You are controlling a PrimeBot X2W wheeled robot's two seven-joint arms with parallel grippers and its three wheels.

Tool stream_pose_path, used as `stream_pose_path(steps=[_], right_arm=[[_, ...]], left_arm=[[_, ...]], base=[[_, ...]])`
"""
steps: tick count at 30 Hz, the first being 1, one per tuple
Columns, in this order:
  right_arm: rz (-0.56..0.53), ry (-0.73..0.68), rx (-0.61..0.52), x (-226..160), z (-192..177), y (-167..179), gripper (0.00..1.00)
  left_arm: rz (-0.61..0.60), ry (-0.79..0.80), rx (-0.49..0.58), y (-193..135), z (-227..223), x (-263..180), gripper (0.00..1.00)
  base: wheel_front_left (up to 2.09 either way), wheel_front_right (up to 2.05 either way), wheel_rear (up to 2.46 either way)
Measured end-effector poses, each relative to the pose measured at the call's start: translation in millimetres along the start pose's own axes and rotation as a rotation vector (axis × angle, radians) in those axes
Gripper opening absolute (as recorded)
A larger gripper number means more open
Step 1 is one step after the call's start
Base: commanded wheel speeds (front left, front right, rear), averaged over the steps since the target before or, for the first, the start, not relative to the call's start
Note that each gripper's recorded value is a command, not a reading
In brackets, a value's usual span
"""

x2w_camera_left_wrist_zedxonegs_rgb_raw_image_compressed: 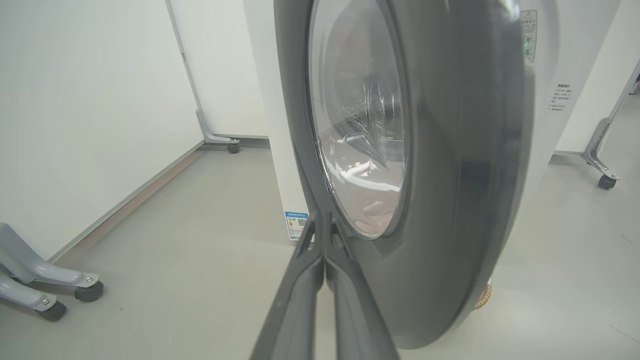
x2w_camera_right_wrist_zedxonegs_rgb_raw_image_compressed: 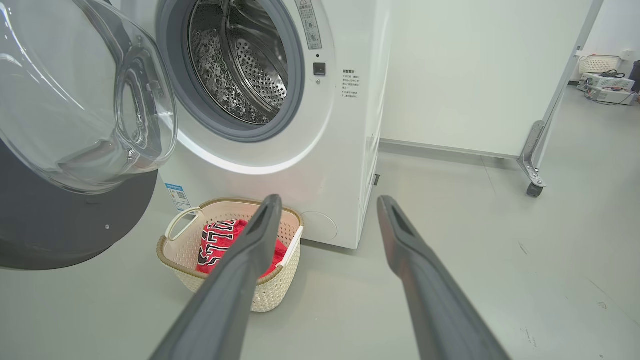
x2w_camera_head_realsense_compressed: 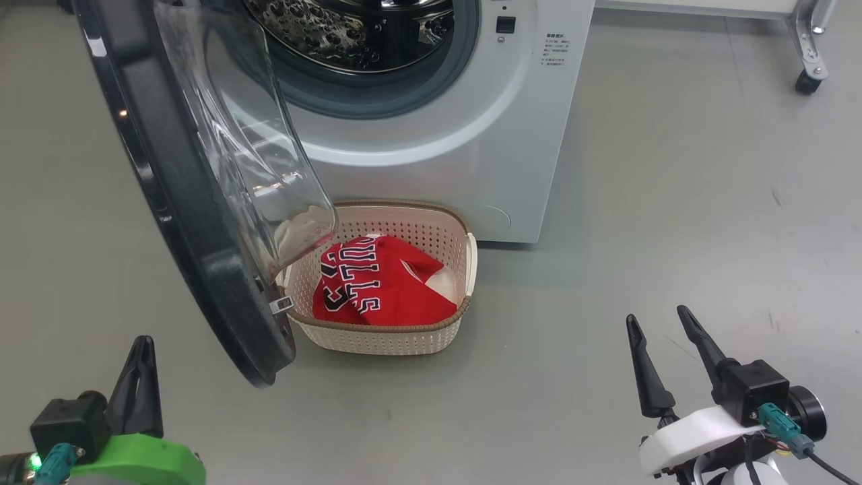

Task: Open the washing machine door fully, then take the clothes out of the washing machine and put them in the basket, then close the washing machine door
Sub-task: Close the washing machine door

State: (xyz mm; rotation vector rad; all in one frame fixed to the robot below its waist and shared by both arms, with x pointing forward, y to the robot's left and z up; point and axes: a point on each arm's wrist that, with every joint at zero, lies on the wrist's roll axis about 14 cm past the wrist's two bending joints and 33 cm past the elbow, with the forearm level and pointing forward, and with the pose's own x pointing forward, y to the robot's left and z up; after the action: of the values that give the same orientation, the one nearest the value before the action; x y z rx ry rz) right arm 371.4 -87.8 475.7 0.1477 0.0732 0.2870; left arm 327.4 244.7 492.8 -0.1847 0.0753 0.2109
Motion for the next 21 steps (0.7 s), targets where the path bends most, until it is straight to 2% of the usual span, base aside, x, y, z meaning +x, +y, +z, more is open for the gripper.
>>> stream_pose_path(steps=[3, 5, 10, 15, 21], right_arm=[[-0.006, 0.000, -0.002, 0, 0, -1, 1.00], [-0.005, 0.000, -0.002, 0, 0, 0, 1.00], [0.000, 0.001, -0.003, 0, 0, 1, 1.00], [0.003, 0.009, -0.001, -1, -3, 2, 1.00], [0.008, 0.009, 0.002, 0, -3, 4, 1.00]], left_arm=[[-0.003, -0.017, -0.006, -2, 5, 0, 0.00], [0.000, -0.038, -0.054, -4, 11, 0, 0.00], [-0.022, -0.091, -0.339, -18, 25, 0, 0.00], [-0.089, -0.233, -0.735, -16, 67, 2, 0.00], [-0.168, -0.343, -1.003, 3, 104, 3, 0.00]], base=[[0.00, 0.00, 0.00], [0.00, 0.00, 0.00], [0.00, 0.00, 0.00], [0.00, 0.00, 0.00], [0.00, 0.00, 0.00]])
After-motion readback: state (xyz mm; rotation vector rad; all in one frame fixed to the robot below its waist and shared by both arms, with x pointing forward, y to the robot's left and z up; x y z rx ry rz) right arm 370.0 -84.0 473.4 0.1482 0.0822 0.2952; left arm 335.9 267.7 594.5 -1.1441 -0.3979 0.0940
